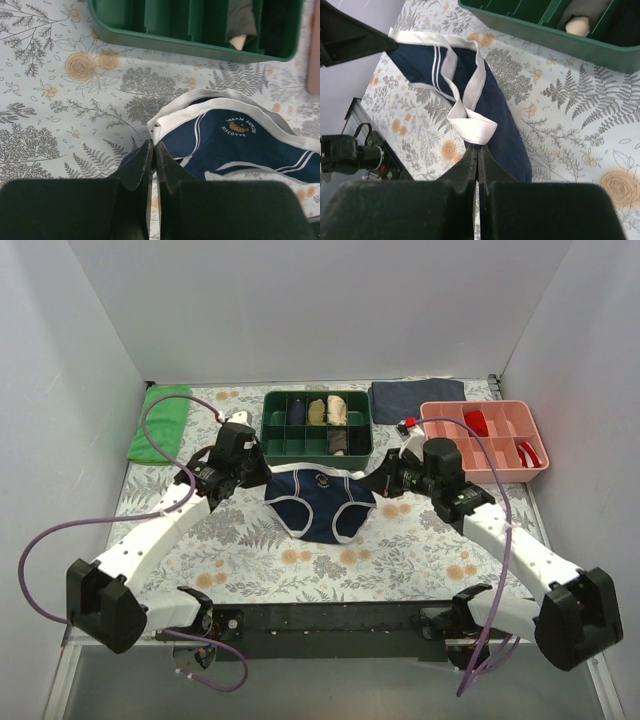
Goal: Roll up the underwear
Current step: Flatten out the underwear at the center of the board.
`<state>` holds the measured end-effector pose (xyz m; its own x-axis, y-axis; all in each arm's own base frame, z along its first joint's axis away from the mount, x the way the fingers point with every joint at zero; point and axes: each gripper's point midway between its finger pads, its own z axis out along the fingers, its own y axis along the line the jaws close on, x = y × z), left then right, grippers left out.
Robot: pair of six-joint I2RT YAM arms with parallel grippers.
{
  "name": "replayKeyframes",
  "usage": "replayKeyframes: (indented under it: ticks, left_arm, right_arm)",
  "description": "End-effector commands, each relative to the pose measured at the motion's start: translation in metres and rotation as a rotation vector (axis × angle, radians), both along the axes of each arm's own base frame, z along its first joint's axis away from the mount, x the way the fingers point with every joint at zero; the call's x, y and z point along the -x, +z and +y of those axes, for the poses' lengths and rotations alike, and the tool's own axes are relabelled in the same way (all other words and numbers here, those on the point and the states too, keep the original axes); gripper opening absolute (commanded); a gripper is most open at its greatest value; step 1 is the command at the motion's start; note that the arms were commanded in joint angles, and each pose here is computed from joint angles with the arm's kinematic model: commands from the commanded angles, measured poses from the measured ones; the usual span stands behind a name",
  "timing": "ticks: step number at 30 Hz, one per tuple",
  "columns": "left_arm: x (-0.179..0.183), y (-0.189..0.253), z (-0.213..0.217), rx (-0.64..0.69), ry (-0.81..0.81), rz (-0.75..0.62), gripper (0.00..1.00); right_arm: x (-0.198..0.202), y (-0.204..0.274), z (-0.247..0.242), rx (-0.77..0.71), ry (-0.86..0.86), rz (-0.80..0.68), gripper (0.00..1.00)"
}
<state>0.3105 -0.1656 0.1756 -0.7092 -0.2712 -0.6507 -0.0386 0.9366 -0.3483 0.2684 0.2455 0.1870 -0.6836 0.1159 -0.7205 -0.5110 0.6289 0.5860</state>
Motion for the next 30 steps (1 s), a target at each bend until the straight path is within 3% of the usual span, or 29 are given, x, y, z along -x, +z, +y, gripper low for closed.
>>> replayKeyframes:
  ticks: [1, 8, 13, 18, 22, 30]
  left_arm:
    - [0.023, 0.021, 0.002, 0.036, -0.046, 0.004, 0.00]
    - [0.058, 0.056, 0.005, 0.098, -0.099, -0.004, 0.00]
    - [0.077, 0.072, 0.004, 0.109, -0.147, 0.040, 0.00]
    - [0.073, 0.056, 0.003, 0.072, -0.149, 0.099, 0.03]
    - [0.056, 0.018, -0.004, 0.040, -0.141, 0.160, 0.03]
    - [0.011, -0.047, -0.018, -0.047, -0.158, 0.204, 0.00]
  right_arm:
    - [0.034, 0.005, -0.006, 0.017, 0.055, 0.006, 0.01]
    - [0.075, 0.052, -0.017, -0.024, 0.091, -0.086, 0.01]
    - [0.091, 0.050, -0.031, 0.020, 0.069, -0.051, 0.01]
    - [0.074, 0.018, -0.046, 0.170, -0.031, 0.034, 0.01]
    - [0.052, -0.011, -0.046, 0.252, -0.067, 0.079, 0.01]
    - [-0.006, -0.057, -0.044, 0.305, -0.175, 0.100, 0.01]
